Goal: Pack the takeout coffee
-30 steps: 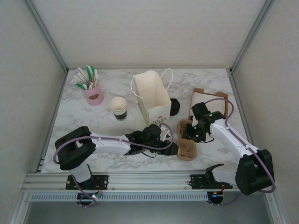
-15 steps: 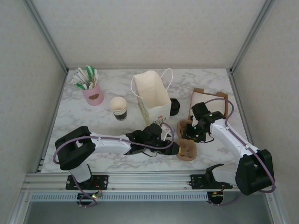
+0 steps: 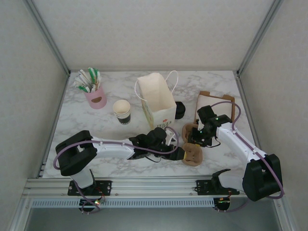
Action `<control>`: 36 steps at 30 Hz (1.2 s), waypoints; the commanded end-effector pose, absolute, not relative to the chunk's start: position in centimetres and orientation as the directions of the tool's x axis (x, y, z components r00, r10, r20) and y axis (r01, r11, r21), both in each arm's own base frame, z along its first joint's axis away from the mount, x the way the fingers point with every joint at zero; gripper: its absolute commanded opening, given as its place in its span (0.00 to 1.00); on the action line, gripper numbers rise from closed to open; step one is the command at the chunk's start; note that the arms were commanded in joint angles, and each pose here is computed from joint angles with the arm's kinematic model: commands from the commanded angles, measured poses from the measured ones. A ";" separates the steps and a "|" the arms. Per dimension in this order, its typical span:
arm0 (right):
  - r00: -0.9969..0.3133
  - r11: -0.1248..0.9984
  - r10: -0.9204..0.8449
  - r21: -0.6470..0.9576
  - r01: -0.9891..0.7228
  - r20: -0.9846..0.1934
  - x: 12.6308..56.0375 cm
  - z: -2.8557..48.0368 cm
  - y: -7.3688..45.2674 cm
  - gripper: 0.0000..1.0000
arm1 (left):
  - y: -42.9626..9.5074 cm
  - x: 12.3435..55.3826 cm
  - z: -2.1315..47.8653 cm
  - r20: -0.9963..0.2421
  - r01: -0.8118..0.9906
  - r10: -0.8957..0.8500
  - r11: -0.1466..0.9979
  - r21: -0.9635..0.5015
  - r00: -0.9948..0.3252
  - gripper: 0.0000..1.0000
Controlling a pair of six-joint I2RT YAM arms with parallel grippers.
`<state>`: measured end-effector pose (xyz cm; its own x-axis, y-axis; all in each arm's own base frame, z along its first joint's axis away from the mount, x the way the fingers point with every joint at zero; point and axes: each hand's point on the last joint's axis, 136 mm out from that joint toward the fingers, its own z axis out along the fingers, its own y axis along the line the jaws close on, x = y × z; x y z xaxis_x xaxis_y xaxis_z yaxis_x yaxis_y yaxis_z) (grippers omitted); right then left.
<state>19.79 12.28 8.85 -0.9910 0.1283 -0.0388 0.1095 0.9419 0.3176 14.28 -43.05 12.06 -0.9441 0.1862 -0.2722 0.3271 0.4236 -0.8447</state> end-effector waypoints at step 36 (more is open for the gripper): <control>-0.992 0.935 0.119 0.339 0.102 -0.029 19.5 8.7 12.5 0.29 | -43.9 15.4 12.7 -0.301 0.359 0.199 0.437 -0.825 -0.933 0.52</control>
